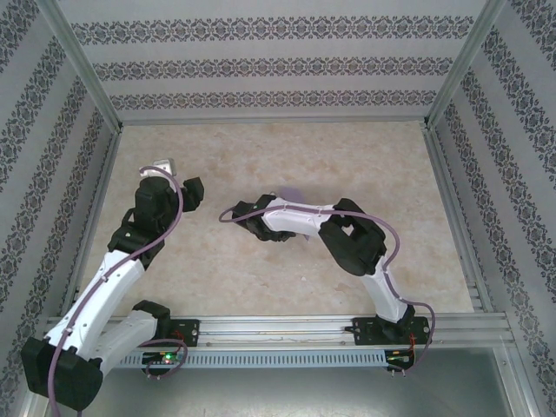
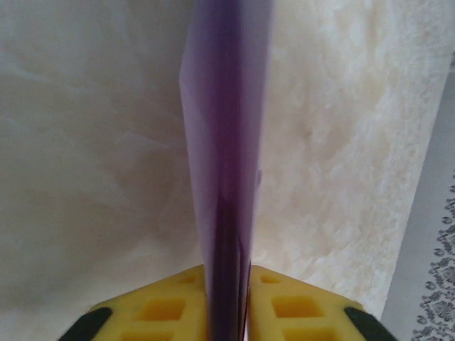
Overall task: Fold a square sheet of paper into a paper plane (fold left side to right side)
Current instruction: Turn over the paper at the center of the table, then fold the wing for the fifth time at the center of the table.
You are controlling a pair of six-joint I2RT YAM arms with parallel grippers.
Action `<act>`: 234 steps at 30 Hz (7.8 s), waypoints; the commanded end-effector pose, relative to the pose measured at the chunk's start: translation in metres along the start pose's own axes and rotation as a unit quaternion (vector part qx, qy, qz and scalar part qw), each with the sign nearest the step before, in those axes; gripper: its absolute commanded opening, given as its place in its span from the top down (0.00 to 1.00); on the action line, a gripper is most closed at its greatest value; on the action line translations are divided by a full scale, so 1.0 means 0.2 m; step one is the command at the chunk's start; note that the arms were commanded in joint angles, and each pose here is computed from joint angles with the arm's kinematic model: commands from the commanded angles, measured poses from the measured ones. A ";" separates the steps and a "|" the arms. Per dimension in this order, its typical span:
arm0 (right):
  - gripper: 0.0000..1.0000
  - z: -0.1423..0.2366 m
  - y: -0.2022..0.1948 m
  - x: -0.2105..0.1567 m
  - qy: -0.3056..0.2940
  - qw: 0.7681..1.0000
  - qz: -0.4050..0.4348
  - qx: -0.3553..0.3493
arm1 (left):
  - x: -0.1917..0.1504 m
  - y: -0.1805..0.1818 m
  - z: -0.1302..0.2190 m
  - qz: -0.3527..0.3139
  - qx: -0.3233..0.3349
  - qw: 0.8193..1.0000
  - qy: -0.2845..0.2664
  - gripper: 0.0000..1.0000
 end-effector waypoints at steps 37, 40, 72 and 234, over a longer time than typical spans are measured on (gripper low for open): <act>0.02 0.18 -0.47 -0.14 -0.129 0.878 -0.281 0.365 | -0.43 -0.25 -0.49 0.105 -0.154 0.951 0.246 0.42; 0.02 0.11 -0.55 -0.20 -0.140 0.847 -0.330 0.392 | -0.50 -0.32 -0.51 0.110 -0.170 0.941 0.270 0.44; 0.06 -0.23 -0.72 -0.52 -0.180 0.713 -0.484 0.474 | -0.89 -0.78 -0.90 0.163 -0.243 0.882 0.369 0.56; 1.00 -0.33 -0.28 -0.03 -0.017 0.639 -0.402 0.655 | -1.30 -0.79 -0.27 -0.506 -0.052 0.803 0.309 0.74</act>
Point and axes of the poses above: each hand's point on the last joint's axis, 136 mm out from that joint toward the fingers, its own z axis back along the fingers, its own y axis along the line the jaws close on, x = y × z, the point moved 7 cm from there along z, back along the fingers, and after that the axes turned 4 degrees about z, right-handed, at the moved point
